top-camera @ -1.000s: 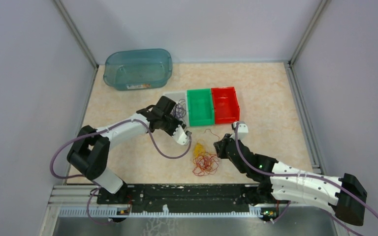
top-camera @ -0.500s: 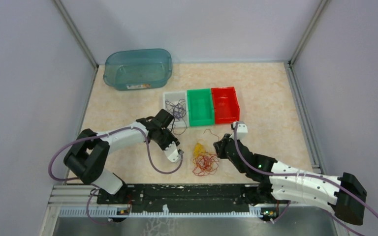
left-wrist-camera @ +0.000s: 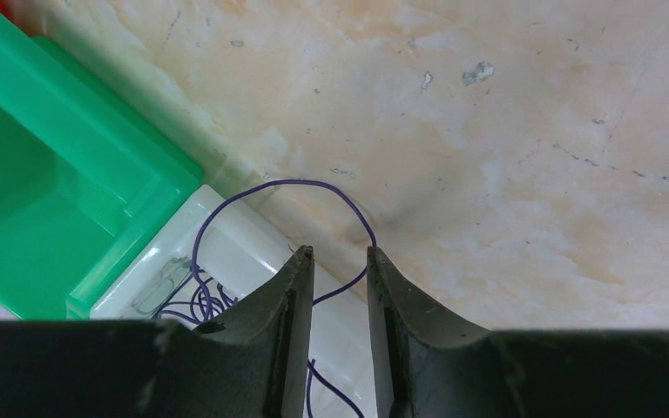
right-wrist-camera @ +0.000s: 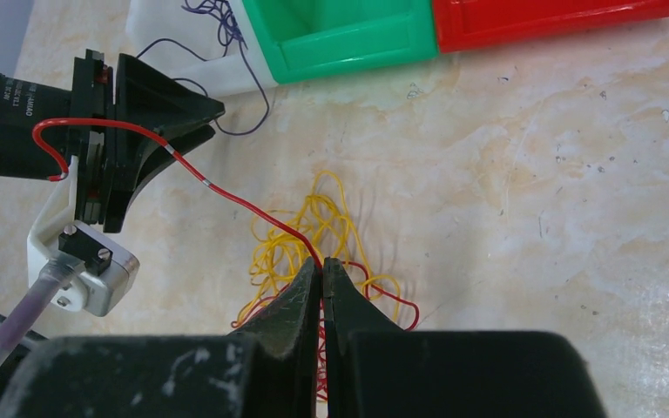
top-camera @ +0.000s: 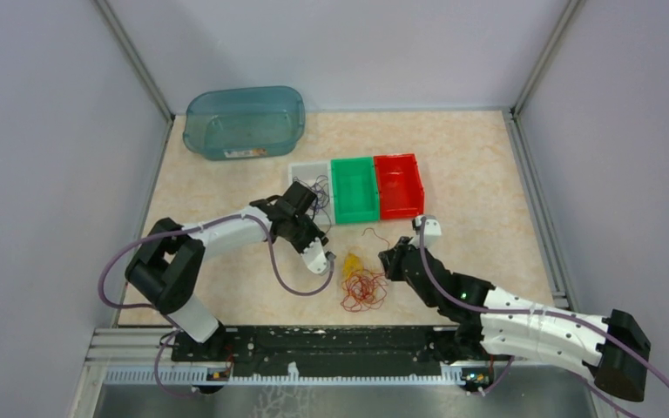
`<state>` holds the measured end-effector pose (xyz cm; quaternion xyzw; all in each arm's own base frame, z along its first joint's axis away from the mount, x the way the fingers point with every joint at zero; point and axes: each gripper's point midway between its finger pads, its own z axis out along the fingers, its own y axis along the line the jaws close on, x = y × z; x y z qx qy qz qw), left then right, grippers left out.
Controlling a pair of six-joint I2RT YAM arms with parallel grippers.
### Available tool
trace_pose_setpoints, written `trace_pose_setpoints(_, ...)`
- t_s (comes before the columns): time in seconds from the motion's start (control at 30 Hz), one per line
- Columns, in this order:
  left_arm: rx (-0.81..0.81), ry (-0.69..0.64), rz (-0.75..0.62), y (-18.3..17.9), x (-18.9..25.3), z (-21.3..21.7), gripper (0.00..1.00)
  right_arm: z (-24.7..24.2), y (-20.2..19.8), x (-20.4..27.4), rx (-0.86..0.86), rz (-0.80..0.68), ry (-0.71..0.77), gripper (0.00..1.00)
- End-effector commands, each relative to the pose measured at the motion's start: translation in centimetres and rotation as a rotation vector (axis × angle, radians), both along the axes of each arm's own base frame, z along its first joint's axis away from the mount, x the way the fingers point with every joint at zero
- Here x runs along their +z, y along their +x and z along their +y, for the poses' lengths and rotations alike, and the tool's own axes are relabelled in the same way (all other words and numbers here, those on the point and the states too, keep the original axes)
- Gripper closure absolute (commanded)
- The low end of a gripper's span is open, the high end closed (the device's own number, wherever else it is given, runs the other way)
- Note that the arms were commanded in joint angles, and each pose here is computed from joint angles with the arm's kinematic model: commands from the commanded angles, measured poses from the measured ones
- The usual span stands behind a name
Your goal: Untangle the cables
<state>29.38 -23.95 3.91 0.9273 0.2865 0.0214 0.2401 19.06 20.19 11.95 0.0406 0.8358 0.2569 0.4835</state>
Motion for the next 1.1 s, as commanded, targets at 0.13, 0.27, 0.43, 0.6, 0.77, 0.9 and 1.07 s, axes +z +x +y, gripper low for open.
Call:
trace_pose_setpoints(0.13, 0.039, 0.005, 0.125, -1.4, -0.8, -0.3, 0.65, 0.4, 0.5, 2.5, -0.017, -0.025, 0.070, 1.00)
trace_pose_setpoints(0.27, 0.072, 0.022, 0.168, -1.6, -1.5, -0.3, 0.66, 0.3, 0.5, 2.6, -0.021, -0.027, 0.073, 1.00)
trace_pose_setpoints(0.43, 0.127, 0.030, 0.190, -1.2, -2.2, -0.3, 0.65, 0.2, 0.5, 2.6, -0.023, -0.028, 0.069, 1.00)
trace_pose_setpoints(0.6, 0.147, 0.019, 0.198, -0.8, -2.5, -0.7, 0.65, 0.2, 0.5, 2.7, -0.023, -0.030, 0.069, 1.00)
trace_pose_setpoints(0.77, 0.173, 0.094, 0.273, -2.0, -3.3, 0.5, 0.65, 0.1, 0.5, 2.8, -0.026, -0.030, 0.071, 1.00)
trace_pose_setpoints(0.9, 0.176, 0.149, 0.360, -3.9, -3.8, 1.6, 0.73, -0.1, 0.5, 3.0, -0.034, -0.033, 0.075, 1.00)
trace_pose_setpoints(1.07, 0.217, 0.210, 0.428, -5.3, -4.6, 2.9, 0.92, -0.3, 0.6, 3.3, -0.042, -0.038, 0.079, 1.00)
